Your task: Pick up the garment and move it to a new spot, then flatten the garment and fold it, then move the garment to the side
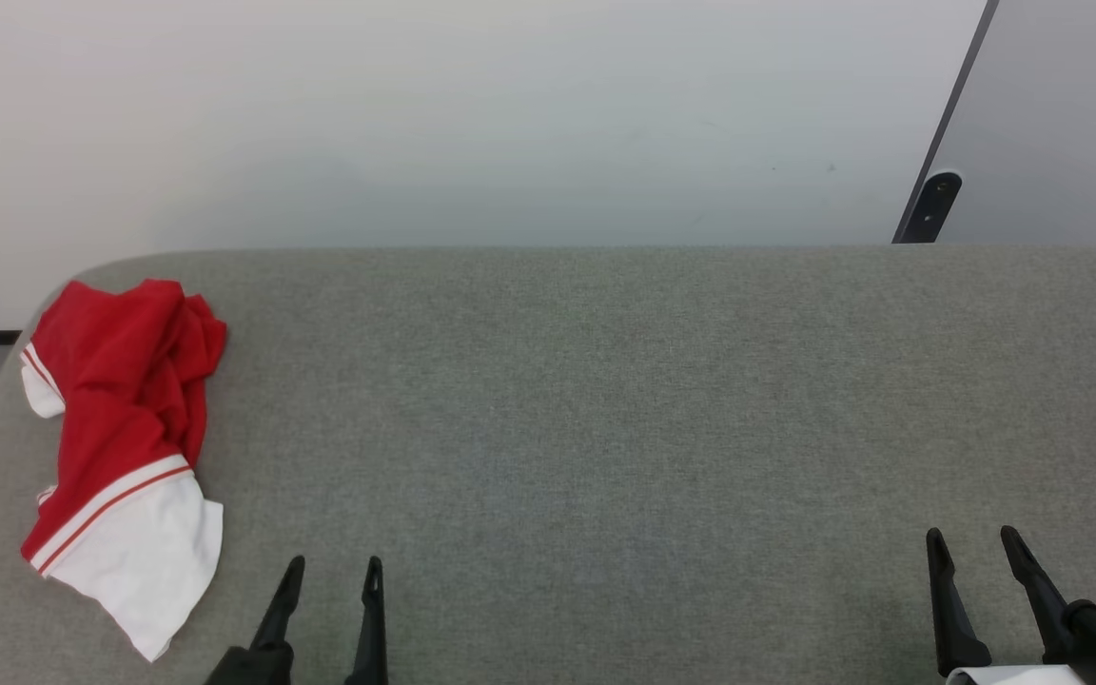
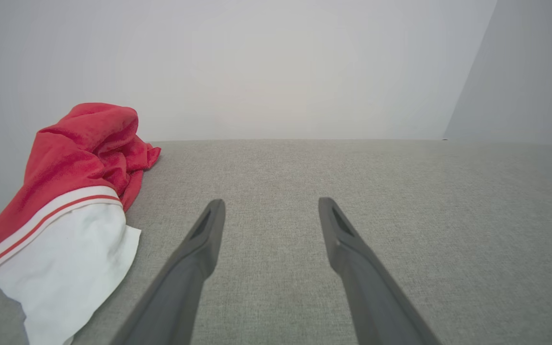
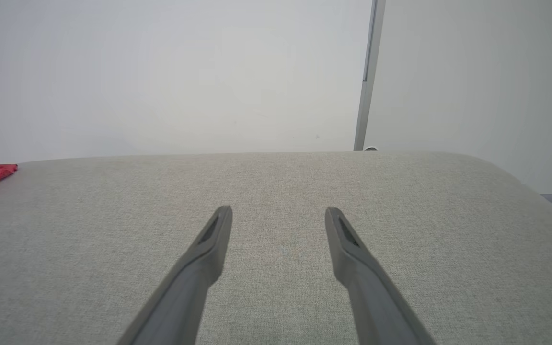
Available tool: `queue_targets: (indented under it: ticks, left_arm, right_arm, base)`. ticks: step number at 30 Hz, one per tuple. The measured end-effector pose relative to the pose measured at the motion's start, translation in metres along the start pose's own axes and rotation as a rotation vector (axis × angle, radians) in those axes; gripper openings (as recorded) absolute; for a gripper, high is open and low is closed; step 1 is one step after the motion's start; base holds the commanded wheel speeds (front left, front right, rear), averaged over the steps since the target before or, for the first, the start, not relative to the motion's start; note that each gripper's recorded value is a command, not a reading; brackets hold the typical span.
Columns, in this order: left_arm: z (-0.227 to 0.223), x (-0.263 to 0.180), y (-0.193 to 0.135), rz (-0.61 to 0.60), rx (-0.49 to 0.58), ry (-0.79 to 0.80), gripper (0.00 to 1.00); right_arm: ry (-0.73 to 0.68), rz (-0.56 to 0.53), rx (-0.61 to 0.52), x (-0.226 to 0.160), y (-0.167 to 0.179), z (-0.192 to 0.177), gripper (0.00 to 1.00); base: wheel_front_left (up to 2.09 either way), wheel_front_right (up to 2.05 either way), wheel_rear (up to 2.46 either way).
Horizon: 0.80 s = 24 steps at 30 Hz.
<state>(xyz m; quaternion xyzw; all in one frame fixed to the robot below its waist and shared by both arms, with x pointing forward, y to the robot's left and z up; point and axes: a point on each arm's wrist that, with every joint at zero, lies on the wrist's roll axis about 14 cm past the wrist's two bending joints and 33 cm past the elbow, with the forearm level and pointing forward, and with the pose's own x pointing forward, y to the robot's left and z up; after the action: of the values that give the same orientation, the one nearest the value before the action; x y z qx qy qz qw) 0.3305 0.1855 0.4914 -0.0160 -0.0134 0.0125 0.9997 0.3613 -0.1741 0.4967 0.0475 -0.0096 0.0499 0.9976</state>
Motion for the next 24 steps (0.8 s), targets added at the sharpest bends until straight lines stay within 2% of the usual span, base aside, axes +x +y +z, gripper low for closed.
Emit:
queue_targets:
  ticks: [8, 12, 18, 24]
  left_arm:
    - [0.002, -0.004, -0.002, -0.011, 0.045, -0.014, 1.0]
    - [0.002, -0.009, 0.008, 0.032, 0.039, -0.016, 1.0]
    - [0.003, -0.025, 0.033, 0.127, 0.022, -0.017, 1.0]
    - [-0.004, -0.051, 0.059, 0.242, 0.01, 0.005, 1.0]
  right_arm:
    - [-0.007, 0.012, -0.037, -0.001, 0.003, 0.0, 1.0]
    - [-0.004, 0.039, -0.031, 0.002, 0.013, -0.002, 1.0]
    - [0.02, 0.138, -0.023, 0.011, 0.045, -0.008, 1.0]
    - [0.033, 0.305, -0.039, 0.028, 0.095, -0.01, 1.0]
  base:
    - [0.0, 0.0, 0.0]
    - [0.0, 0.0, 0.0]
    - [0.0, 0.0, 0.0]
    - [0.0, 0.0, 0.0]
